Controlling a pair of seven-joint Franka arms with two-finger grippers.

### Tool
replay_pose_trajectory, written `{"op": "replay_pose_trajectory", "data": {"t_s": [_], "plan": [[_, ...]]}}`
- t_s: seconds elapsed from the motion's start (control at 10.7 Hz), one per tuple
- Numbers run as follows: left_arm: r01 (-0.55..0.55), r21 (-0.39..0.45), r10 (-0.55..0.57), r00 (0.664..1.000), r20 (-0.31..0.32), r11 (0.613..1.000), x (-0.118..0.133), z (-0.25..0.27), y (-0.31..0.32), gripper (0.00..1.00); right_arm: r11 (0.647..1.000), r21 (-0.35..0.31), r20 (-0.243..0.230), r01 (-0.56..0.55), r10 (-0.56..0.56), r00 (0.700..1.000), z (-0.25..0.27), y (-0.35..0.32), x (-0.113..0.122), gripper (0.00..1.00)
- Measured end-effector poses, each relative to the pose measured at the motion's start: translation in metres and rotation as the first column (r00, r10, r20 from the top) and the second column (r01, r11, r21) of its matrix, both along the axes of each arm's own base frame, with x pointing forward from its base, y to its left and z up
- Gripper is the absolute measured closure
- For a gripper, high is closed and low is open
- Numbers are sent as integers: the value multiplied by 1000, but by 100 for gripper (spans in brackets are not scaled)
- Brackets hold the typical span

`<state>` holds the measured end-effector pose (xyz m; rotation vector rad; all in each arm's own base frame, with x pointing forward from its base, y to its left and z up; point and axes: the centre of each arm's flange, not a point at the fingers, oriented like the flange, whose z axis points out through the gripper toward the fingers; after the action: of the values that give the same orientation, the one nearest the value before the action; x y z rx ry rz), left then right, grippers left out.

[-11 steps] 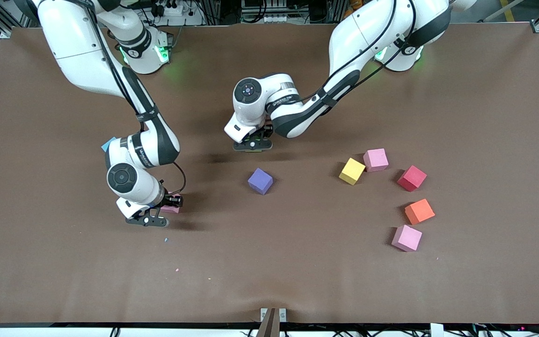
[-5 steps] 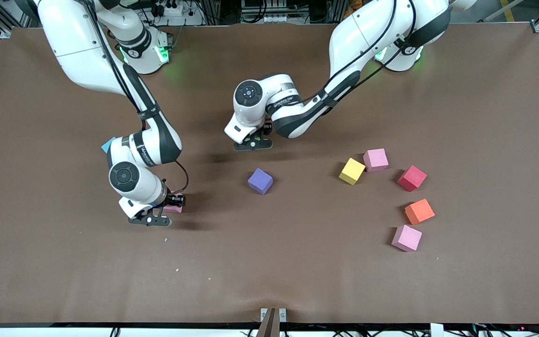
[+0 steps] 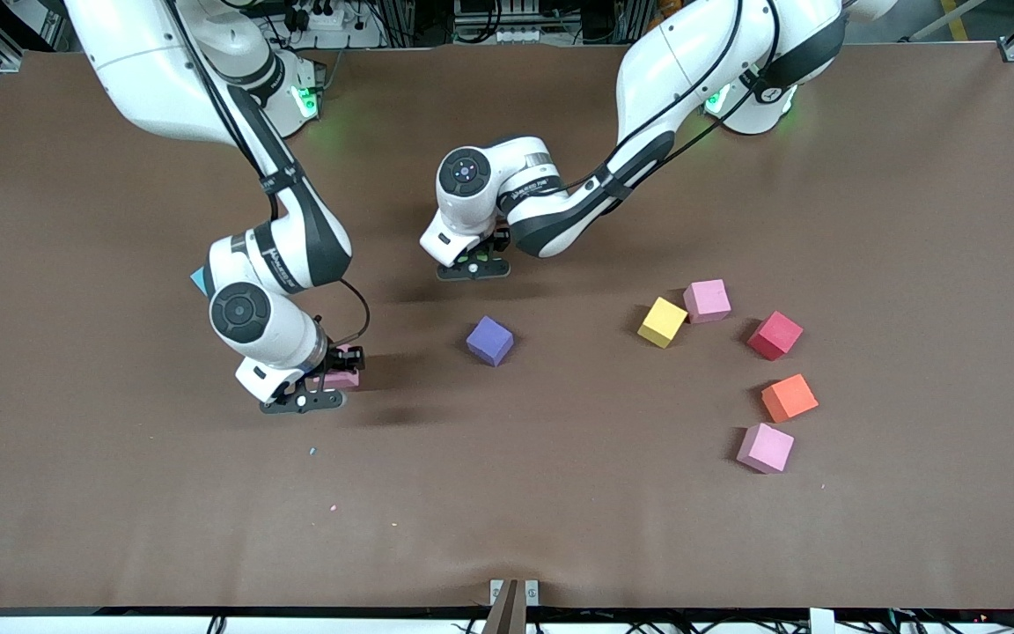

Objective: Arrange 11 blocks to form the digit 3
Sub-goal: 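Set green against red with the left gripper while the right gripper grasps pink, then carry pink to the column with the right gripper while the left gripper reaches yellow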

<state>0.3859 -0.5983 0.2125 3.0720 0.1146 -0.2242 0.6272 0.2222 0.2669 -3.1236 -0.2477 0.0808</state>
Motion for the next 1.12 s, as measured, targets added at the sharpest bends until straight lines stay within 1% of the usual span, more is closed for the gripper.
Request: {"op": "replay_pose_trajectory", "data": {"t_s": [0.09,0.28,0.47,0.65,0.93,1.12], "plan": [[3,11,-3,1000,-4,1000,-1,-1,1,44,998,2,-6,-64,64,998,7,2,-1,41],[9,26,-9,1000,-11,1000,-1,-3,3,44,983,5,-26,-185,185,982,19,4,-4,41],[11,30,-10,1000,-13,1000,-2,-4,3,44,965,9,-38,-262,262,964,29,4,-6,41],[15,31,-15,1000,-18,999,-6,-6,1,44,955,12,-46,-296,296,954,31,4,-7,41],[28,30,-27,999,-27,999,-17,-7,-5,44,941,16,-46,-339,339,940,31,4,-7,41],[28,31,-27,999,-27,999,-17,-7,-5,44,932,19,-45,-361,361,931,31,4,-6,41]]}}
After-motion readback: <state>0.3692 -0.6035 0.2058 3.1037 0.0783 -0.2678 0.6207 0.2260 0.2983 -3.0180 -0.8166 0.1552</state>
